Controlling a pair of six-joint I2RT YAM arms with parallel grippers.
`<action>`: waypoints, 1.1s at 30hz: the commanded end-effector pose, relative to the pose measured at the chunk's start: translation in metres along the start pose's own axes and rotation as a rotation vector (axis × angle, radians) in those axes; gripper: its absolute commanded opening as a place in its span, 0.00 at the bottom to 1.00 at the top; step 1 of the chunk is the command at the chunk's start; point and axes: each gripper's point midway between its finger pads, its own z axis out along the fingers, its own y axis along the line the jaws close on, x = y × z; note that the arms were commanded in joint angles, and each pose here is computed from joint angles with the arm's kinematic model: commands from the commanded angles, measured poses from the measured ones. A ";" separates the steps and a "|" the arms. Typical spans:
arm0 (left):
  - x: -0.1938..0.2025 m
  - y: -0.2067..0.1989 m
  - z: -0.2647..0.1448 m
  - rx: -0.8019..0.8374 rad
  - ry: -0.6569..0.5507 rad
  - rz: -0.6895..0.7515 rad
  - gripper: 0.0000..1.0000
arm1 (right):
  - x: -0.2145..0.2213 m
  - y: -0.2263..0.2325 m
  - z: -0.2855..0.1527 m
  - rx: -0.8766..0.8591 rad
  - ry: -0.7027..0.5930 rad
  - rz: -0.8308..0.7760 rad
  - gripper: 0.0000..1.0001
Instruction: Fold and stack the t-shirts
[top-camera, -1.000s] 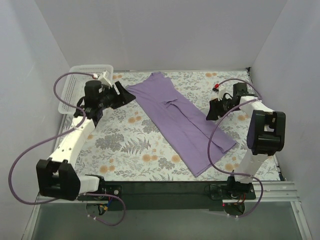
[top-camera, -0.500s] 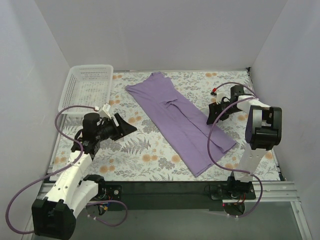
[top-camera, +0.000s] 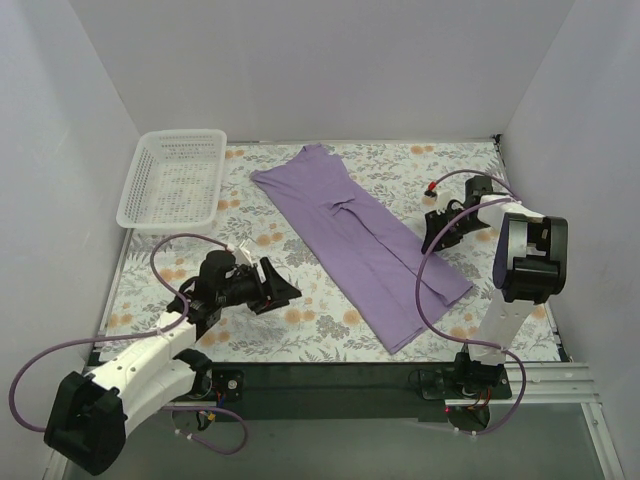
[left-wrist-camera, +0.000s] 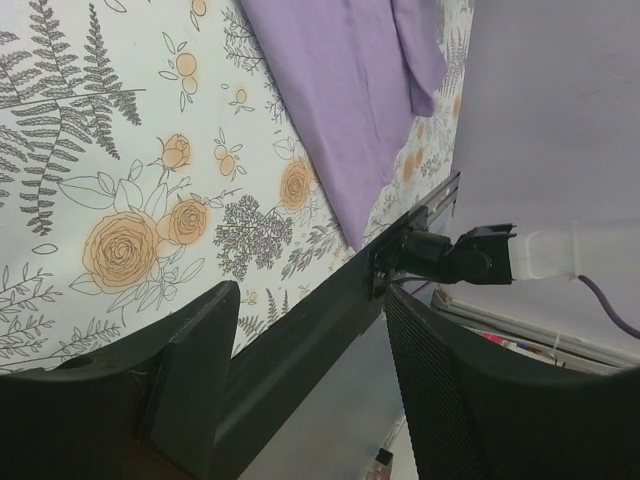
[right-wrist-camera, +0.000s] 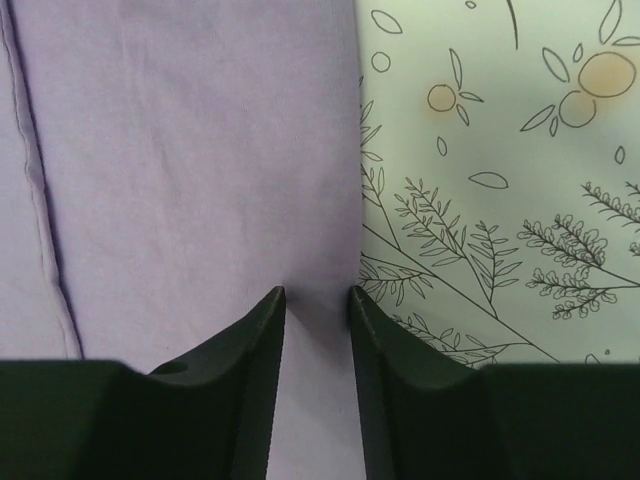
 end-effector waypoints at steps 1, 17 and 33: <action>-0.001 -0.005 0.010 0.008 -0.033 -0.024 0.59 | 0.037 0.008 0.006 -0.025 0.112 0.072 0.38; 0.030 -0.002 0.037 -0.020 0.036 -0.010 0.59 | 0.056 0.016 0.009 -0.059 0.141 0.087 0.14; 0.041 0.003 0.043 -0.026 0.055 -0.011 0.59 | 0.087 0.034 0.001 -0.054 0.184 0.070 0.01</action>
